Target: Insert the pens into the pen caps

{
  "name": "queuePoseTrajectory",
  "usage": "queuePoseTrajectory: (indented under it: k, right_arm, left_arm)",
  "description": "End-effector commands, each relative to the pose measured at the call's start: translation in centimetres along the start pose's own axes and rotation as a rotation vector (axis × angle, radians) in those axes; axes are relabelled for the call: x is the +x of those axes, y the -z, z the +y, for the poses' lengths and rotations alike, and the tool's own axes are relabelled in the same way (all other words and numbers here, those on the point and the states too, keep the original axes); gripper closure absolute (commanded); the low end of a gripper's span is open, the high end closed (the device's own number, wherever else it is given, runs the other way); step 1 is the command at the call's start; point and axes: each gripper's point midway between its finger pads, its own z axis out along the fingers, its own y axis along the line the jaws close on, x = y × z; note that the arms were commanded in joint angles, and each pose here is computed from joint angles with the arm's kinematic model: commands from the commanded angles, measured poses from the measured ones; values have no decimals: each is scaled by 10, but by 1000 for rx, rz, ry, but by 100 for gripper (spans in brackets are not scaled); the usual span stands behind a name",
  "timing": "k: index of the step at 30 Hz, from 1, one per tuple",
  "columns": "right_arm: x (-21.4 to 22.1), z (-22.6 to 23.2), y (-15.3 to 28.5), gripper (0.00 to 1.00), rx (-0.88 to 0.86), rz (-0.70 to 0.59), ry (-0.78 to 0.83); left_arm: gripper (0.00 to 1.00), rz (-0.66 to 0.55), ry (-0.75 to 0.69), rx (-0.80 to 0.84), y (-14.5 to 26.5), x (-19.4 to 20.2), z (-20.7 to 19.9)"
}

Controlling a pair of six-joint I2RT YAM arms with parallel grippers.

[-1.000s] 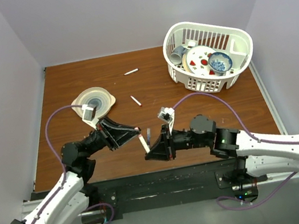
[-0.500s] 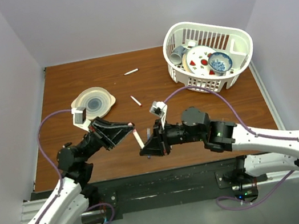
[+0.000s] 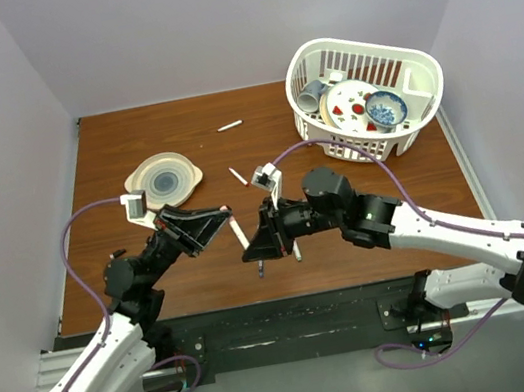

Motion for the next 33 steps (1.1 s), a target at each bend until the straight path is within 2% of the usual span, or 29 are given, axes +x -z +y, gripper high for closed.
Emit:
queuePoseTrajectory:
  k: [1,11,23,27,33]
  right_arm:
    - [-166,42,34,100,-38,-530,173]
    - [-190,50,49,100,-44,-525,274]
    - [-204,63,46,100,-120,-567,265]
    - [-209,70,53,100,-143,-577,276]
    - [-217,82,59,100,-170,-579,297]
  left_arm:
    - [100,467,97,140,42,100,-16]
    - [100,557,74,188,55,114,-22]
    - [100,579,112,262,58,118,-39]
    - [100,620,150,236,61,123,-36]
    - [100,669,116,224,62,123,-38]
